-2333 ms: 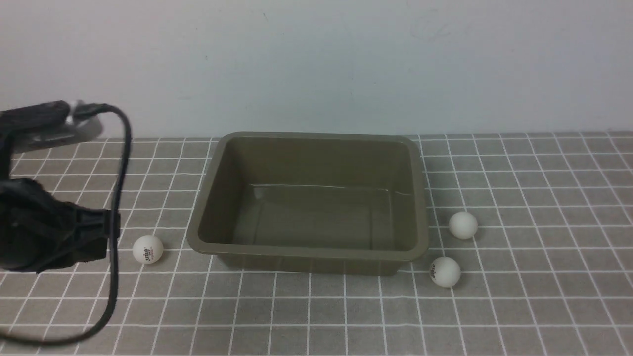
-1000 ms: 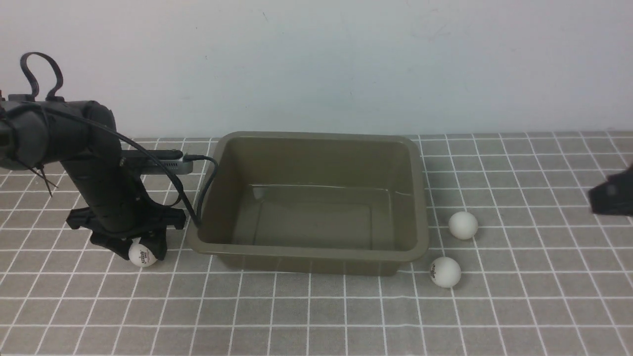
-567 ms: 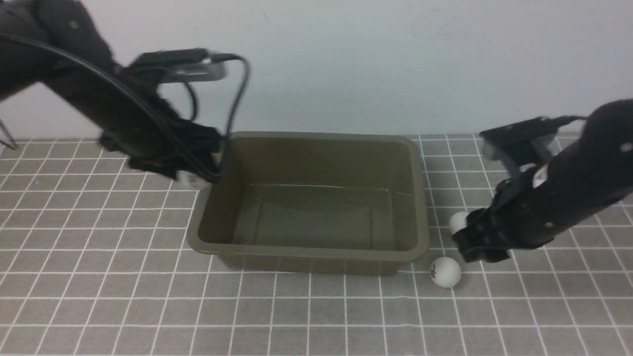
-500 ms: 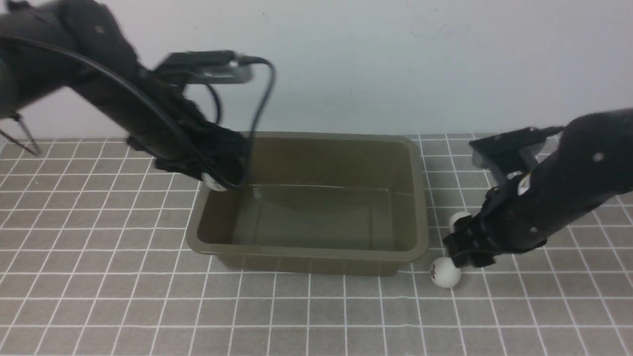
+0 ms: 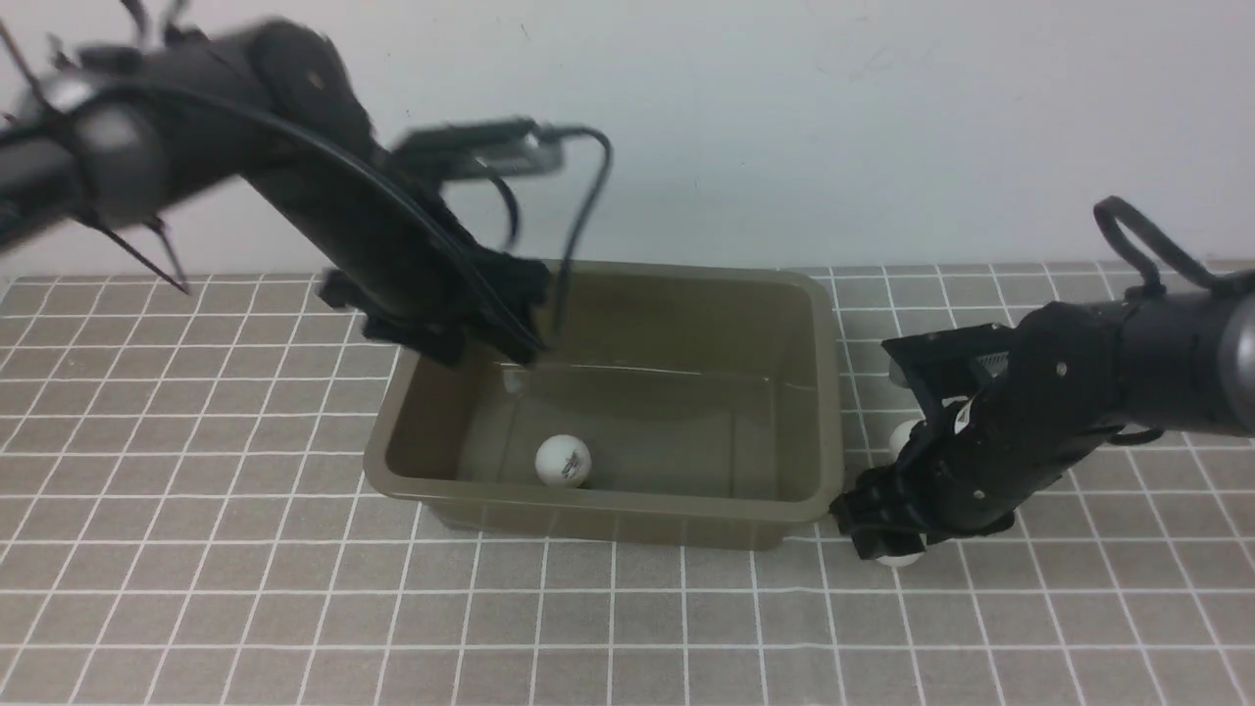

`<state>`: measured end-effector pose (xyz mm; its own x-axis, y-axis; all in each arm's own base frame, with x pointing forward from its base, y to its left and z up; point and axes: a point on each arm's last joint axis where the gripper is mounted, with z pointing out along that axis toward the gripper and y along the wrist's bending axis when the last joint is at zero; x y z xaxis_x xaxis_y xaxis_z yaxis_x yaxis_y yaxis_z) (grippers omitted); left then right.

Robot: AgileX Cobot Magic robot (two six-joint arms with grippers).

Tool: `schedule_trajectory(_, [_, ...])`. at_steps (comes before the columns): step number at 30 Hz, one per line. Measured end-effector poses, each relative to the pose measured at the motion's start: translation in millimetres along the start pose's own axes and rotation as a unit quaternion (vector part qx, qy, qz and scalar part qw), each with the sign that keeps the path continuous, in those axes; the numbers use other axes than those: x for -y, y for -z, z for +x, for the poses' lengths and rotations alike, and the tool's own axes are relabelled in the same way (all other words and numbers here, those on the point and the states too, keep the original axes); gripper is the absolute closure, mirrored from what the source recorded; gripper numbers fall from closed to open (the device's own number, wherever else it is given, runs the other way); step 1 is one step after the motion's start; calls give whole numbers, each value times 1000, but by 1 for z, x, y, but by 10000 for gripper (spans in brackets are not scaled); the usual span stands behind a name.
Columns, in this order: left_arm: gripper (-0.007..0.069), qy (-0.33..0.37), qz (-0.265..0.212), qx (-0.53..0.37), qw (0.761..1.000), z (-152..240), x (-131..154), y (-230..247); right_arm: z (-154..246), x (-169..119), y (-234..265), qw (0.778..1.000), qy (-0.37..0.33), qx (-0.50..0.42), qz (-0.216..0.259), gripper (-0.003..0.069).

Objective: Put the table tennis balls into the box on the grey coffee tablecloth.
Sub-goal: 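Reach for and grasp a ping pong ball on the table, then release the ping pong ball into the bin and lift the gripper away, then reach for and grasp a ping pong ball on the table beside the basket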

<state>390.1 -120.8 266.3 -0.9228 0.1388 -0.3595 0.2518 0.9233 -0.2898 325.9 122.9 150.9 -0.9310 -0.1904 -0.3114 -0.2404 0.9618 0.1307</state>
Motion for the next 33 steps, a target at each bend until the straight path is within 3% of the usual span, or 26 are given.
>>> schedule_trajectory(1, [460,3,-31,25,999,-7,-20,32,-2,3,9,1000,-7,-10,-1,295])
schedule_trajectory(3, [517,10,-45,34,998,-8,-32,43,-3,5,15,1000,-12,-11,-1,295])
schedule_trajectory(5, [605,38,-77,52,995,-7,-65,64,-15,3,49,1000,-28,11,-10,295])
schedule_trajectory(8, [626,72,-91,53,992,-5,-94,67,-31,-7,89,997,-29,66,-30,295])
schedule_trajectory(11, [630,92,-86,29,992,-4,-120,47,-54,-31,116,993,15,108,-49,295])
schedule_trajectory(17, [630,84,-19,-28,996,-5,-115,-18,-87,-64,99,992,56,91,-69,281])
schedule_trajectory(20, [630,49,7,-55,997,-3,-95,-41,-100,-71,79,994,64,49,-71,190])
schedule_trajectory(25, [630,20,23,-60,998,-4,-70,-50,-110,-69,88,995,91,26,-36,87])
schedule_trajectory(30, [629,6,0,-67,998,-3,-74,-50,-112,-54,115,993,104,39,38,98])
schedule_trajectory(33, [614,-10,-25,-72,997,-2,-79,-50,-112,-42,127,993,94,43,58,121])
